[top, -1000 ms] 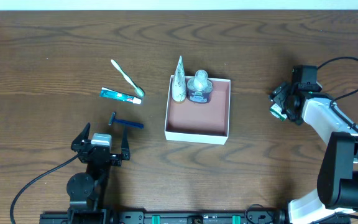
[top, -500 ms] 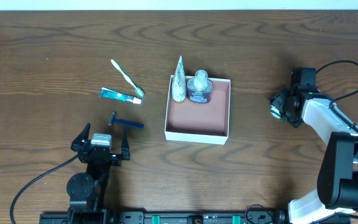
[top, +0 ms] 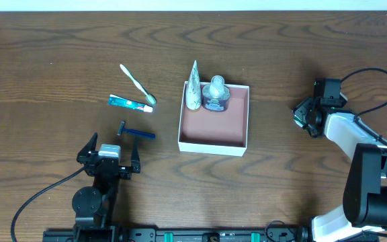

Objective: Pack container
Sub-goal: 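Lower the right gripper and grasp the soap bar, then carry the soap bar into the box and release it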

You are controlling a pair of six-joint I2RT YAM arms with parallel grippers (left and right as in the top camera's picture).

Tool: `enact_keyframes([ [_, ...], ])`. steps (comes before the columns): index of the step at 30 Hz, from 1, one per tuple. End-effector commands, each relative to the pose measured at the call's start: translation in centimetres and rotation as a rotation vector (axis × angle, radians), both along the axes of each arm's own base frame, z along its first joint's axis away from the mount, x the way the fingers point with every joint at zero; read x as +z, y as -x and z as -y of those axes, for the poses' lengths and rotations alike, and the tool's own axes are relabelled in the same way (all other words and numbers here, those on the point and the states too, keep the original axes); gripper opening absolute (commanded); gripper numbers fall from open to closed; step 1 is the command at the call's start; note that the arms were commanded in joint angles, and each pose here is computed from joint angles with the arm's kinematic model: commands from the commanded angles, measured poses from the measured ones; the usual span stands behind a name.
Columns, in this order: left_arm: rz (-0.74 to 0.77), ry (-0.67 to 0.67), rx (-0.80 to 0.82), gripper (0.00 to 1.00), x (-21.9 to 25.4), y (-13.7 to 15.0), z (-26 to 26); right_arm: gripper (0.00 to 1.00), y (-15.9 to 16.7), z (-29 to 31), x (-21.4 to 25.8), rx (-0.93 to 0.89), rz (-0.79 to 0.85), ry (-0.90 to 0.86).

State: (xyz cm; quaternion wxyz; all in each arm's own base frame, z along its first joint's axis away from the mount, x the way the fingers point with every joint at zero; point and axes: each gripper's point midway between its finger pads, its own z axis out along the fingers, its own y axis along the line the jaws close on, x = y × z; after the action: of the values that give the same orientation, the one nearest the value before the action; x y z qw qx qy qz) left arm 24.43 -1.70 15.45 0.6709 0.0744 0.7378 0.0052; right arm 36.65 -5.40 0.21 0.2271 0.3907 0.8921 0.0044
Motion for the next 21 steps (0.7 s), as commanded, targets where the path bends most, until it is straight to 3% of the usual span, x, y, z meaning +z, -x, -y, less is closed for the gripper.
enact_keyframes([
  [1, -0.046, 0.006, -0.013, 0.98, -1.6, 0.1, 0.2, 0.61, 0.6, -0.1, -1.1, 0.052, -0.03, 0.017],
  [6, -0.046, 0.006, -0.013, 0.98, -1.6, 0.1, 0.2, 0.47, 0.0, 0.0, -0.8, 0.108, -0.011, 0.046],
  [13, -0.046, 0.006, -0.013, 0.98, -1.6, 0.1, 0.2, 0.48, -2.7, -1.9, 1.6, 0.28, 0.082, 0.013],
  [21, -0.046, 0.006, -0.013, 0.98, -1.6, 0.1, 0.2, 0.46, -5.4, -5.8, 10.8, 0.477, 0.319, -0.094],
])
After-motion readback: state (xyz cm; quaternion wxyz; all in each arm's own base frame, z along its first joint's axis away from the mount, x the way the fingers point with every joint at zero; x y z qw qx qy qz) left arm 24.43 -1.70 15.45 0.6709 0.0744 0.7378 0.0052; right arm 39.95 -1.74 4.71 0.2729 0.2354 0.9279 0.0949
